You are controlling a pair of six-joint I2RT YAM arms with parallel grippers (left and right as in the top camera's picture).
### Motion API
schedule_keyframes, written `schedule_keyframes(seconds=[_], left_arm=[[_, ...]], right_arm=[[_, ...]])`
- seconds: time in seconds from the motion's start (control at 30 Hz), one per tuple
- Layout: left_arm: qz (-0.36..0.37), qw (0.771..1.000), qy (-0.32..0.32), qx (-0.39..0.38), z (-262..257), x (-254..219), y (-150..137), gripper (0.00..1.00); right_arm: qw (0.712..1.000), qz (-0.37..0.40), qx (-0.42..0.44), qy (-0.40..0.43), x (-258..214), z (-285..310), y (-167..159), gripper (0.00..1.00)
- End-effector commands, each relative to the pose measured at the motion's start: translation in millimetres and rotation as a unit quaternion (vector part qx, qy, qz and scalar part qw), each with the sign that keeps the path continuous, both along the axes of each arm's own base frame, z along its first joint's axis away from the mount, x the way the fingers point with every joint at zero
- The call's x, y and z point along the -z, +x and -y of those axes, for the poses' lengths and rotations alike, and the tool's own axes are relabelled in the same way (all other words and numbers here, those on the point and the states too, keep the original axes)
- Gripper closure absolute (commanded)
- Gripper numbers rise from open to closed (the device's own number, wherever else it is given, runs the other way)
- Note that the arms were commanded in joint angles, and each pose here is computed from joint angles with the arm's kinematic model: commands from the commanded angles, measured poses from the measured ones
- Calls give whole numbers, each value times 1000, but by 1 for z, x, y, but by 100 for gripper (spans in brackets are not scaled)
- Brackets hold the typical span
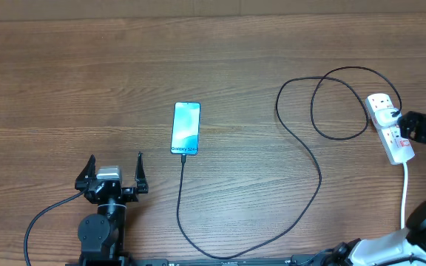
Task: Plug charger to phone and switch on socket
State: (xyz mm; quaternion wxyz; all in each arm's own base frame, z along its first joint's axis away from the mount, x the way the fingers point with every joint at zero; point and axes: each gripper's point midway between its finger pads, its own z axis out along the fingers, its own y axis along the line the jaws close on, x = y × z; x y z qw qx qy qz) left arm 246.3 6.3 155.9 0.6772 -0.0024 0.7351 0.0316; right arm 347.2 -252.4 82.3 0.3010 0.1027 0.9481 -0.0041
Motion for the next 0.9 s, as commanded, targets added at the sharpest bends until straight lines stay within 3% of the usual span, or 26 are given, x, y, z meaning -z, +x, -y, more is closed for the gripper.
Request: schedule_keyframes(seconds=[0.0, 0.23, 0.4, 0.63, 0.87], left_arm=[[5, 1000, 12, -3, -2, -2, 0, 0], [4, 1000, 12, -3, -2, -1, 0, 1], [4, 1000, 12, -3, -2, -1, 0, 0], [5, 1000, 12, -3, -2, -2, 0, 0], [5, 1000, 12, -3, -2, -2, 0, 0]], right_arm=[[998, 47, 14, -49, -52, 14, -7, 0], [989, 101, 16, -105, -116, 10, -14, 0], [979, 147, -24, -139, -161, -26, -3, 0], [954, 220, -107, -173, -221, -104, 9, 0], [900, 312, -252, -172, -277, -233, 3, 0]])
